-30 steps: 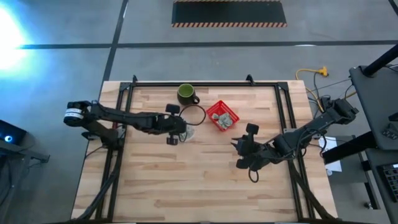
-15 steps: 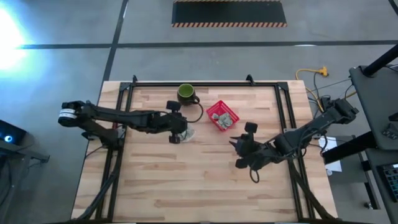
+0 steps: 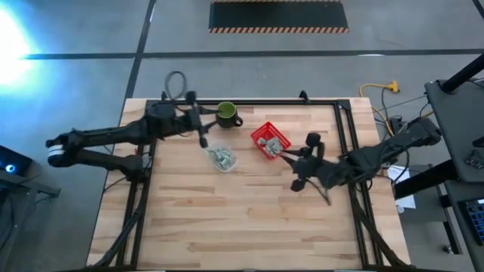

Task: Pick and place items into bin
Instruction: Return to Home Position

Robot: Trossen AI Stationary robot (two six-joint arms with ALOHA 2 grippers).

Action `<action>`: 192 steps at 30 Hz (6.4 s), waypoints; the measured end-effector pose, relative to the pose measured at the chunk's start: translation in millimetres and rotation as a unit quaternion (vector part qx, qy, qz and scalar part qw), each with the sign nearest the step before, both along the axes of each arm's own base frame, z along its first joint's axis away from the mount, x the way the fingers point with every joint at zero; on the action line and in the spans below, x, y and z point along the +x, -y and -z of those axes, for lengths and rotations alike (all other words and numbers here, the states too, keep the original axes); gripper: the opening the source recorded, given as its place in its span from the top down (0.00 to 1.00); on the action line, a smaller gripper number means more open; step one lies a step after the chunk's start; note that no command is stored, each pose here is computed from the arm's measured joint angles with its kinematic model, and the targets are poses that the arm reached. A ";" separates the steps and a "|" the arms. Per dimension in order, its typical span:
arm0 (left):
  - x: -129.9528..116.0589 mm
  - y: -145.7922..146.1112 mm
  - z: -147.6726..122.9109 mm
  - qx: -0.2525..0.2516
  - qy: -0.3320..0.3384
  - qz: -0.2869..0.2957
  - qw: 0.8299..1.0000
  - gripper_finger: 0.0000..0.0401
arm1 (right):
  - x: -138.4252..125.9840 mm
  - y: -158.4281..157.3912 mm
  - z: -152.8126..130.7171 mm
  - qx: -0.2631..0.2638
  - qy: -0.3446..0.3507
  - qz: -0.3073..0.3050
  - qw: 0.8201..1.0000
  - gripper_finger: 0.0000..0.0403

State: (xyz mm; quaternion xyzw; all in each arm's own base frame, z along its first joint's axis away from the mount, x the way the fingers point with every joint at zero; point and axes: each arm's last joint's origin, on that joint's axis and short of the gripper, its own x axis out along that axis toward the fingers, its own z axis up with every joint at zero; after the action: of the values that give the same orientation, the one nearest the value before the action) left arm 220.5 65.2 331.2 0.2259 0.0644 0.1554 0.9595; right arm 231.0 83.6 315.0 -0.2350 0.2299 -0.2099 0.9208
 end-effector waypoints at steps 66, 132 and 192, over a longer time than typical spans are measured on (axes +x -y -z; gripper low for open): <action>-123.8 70.1 141.7 -0.156 0.177 0.167 0.957 0.74 | -165.0 59.0 73.9 0.078 0.239 -0.361 0.898 0.83; -119.4 71.0 157.2 -0.143 0.092 0.165 0.972 0.74 | -133.7 80.4 147.1 0.160 0.187 -0.232 0.941 0.83; -110.5 71.7 169.3 -0.148 0.024 0.155 0.976 0.74 | -133.7 80.4 147.1 0.160 0.187 -0.232 0.941 0.83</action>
State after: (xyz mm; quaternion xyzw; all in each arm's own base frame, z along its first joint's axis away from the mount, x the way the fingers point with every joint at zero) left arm 110.1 -6.5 161.9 0.0846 0.0279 -0.0012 0.9960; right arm 97.3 3.2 168.0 -0.0883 0.0233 0.0087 0.9958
